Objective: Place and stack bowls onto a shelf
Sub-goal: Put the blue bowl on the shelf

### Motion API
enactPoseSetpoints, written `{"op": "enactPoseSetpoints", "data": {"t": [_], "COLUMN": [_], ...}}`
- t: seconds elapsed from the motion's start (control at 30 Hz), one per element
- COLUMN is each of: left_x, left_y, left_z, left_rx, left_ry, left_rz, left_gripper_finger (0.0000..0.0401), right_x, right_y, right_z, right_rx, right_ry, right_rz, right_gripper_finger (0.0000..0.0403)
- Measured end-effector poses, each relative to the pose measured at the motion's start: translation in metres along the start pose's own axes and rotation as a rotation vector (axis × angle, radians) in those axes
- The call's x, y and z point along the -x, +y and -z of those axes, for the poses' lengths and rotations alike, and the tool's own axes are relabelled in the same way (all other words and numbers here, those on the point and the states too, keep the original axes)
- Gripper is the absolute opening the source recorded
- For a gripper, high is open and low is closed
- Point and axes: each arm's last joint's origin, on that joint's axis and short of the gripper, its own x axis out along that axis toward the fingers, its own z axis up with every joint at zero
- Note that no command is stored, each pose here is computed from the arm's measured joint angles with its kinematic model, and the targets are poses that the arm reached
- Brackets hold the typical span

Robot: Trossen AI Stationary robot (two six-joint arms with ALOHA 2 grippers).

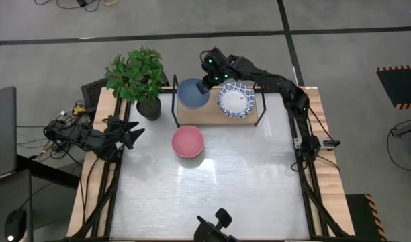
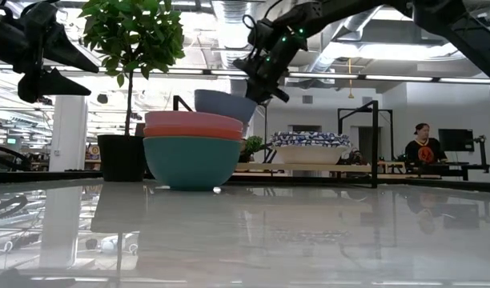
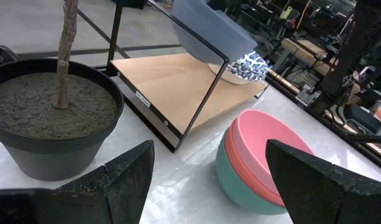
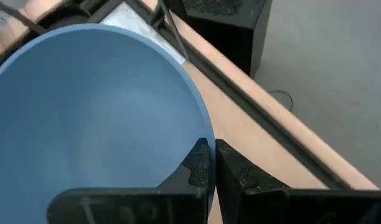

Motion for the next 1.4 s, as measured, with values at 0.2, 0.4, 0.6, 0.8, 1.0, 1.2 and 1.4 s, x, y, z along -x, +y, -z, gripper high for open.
{"op": "enactPoseSetpoints", "data": {"t": [0.2,0.4,0.6,0.8,1.0,1.2,1.4], "left_x": [0.000,0.000,0.000,0.000,0.000,0.000,0.000], "left_y": [0.000,0.001,0.001,0.001,0.001,0.001,0.000], "left_z": [0.000,-0.001,-0.001,-0.001,-0.001,-0.001,-0.001], "left_rx": [0.001,0.005,0.008,0.010,0.011,0.012,0.012], "left_ry": [-0.013,-0.020,-0.020,-0.018,-0.019,-0.019,-0.017], "left_rz": [-0.013,-0.021,-0.021,-0.019,-0.019,-0.019,-0.017], "left_gripper_finger": [0.0293,0.0293,0.0293,0.0293,0.0293,0.0293,0.0293], "right_x": [-0.009,-0.026,-0.051,-0.053,-0.053,-0.053,-0.052], "right_y": [-0.001,-0.009,-0.007,-0.011,-0.014,-0.014,-0.015], "right_z": [0.002,0.008,0.015,0.020,0.021,0.022,0.024], "right_rx": [-0.017,-0.028,-0.018,-0.023,-0.028,-0.027,-0.031], "right_ry": [-0.035,0.005,0.017,0.065,0.085,0.095,0.121], "right_rz": [-0.003,0.042,0.049,0.084,0.092,0.094,0.102], "right_gripper_finger": [0.0030,0.0030,0.0030,0.0030,0.0030,0.0030,0.0030]}}
